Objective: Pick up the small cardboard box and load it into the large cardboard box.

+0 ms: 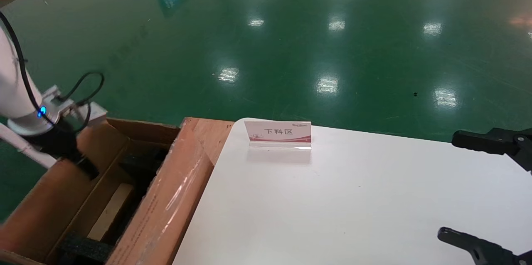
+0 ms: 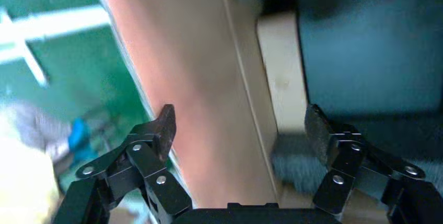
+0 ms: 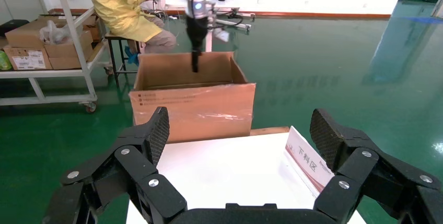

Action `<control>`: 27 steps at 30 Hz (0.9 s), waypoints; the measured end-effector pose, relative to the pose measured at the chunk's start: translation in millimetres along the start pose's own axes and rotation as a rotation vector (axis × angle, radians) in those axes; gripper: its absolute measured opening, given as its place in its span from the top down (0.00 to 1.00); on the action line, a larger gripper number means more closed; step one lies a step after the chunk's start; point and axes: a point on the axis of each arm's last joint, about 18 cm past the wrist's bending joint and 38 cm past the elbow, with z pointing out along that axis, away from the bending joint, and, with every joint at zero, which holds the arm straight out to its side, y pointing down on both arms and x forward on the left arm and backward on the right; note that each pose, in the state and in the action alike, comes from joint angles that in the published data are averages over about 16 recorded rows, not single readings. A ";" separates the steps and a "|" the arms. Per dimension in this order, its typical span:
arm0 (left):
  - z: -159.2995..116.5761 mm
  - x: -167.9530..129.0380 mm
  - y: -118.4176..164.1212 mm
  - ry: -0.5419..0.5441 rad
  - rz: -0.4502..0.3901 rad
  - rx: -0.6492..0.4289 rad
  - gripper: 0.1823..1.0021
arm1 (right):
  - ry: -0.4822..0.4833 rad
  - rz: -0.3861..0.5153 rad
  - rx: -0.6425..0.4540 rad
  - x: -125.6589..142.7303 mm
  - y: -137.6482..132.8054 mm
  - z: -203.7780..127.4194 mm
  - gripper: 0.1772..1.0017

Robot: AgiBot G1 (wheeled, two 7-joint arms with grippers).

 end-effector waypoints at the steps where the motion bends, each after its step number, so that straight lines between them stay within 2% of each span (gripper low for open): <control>1: -3.0 0.2 -3.1 0.010 0.005 0.021 0.21 | 0.000 0.000 0.000 0.0 0.0 0.0 0.00; 8: -33.2 -0.3 -26.0 0.103 0.039 0.236 0.08 | 0.000 0.000 0.000 0.0 0.0 0.0 0.00; 17: -77.7 -3.0 -42.5 0.180 0.101 0.542 0.02 | 0.000 0.000 0.000 0.1 0.0 -0.1 0.00; 22: -91.6 -1.2 -45.7 0.186 0.137 0.638 0.00 | 0.000 0.000 0.000 0.1 0.0 -0.1 0.00; 27: -94.6 10.9 -52.1 0.208 0.180 0.683 0.00 | 0.001 0.000 0.000 0.2 0.1 -0.1 0.00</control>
